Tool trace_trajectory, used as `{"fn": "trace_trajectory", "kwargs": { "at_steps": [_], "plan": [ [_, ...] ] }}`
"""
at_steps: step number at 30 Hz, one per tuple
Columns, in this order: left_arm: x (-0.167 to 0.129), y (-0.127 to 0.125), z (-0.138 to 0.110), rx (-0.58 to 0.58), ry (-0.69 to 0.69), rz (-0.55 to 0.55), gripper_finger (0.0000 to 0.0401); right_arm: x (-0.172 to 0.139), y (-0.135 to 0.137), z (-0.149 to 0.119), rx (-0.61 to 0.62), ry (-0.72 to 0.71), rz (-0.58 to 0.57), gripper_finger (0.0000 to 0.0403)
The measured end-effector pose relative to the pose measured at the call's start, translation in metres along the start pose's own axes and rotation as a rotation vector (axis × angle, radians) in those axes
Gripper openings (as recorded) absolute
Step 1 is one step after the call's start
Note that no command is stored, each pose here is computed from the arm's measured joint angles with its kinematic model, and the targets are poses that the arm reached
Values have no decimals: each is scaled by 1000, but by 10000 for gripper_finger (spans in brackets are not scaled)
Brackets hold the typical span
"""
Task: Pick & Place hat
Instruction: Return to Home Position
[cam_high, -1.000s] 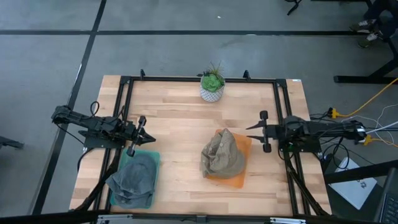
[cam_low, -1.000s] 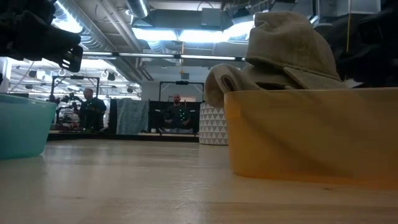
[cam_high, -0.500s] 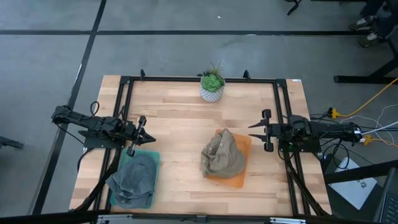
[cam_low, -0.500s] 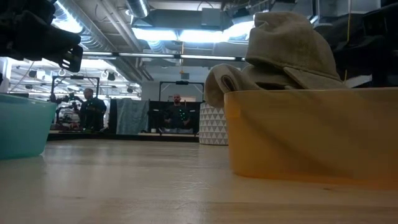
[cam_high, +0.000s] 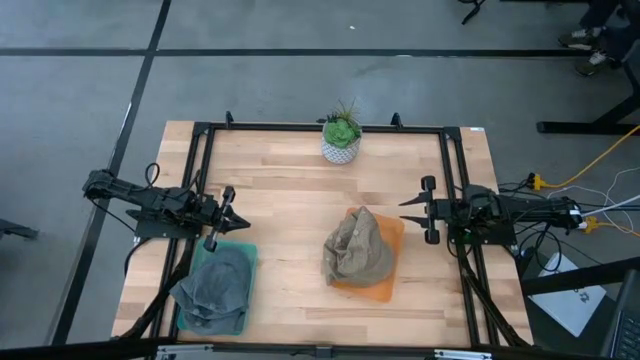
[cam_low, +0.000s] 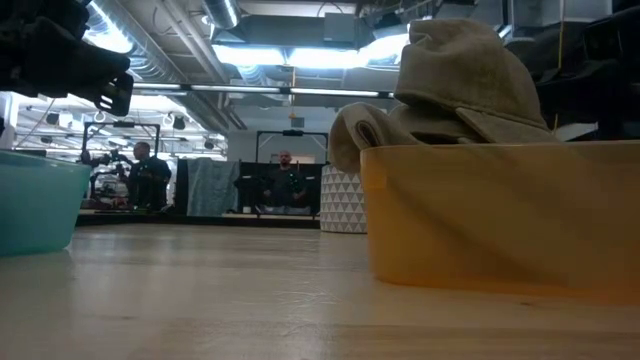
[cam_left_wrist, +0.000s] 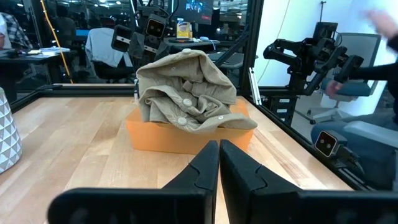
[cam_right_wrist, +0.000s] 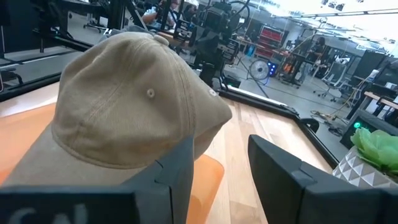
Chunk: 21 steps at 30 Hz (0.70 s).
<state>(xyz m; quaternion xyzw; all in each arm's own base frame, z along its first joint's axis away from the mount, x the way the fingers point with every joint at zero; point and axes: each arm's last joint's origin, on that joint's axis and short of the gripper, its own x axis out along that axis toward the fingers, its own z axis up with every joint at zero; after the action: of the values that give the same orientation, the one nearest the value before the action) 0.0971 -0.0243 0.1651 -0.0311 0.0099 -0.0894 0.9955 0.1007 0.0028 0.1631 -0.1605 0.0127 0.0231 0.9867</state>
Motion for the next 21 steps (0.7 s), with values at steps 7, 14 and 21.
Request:
{"fn": "trace_trajectory", "kwargs": {
  "at_steps": [7, 14, 21],
  "plan": [
    [0, 0, 0, 0, 0, 0, 11, 0, 0, 0, 0, 0, 0, 152],
    [0, 0, 0, 0, 0, 0, 9, 0, 0, 0, 0, 0, 0, 152],
    [0, 0, 0, 0, 0, 0, 8, 0, 0, 0, 0, 0, 0, 152]
  ]
}}
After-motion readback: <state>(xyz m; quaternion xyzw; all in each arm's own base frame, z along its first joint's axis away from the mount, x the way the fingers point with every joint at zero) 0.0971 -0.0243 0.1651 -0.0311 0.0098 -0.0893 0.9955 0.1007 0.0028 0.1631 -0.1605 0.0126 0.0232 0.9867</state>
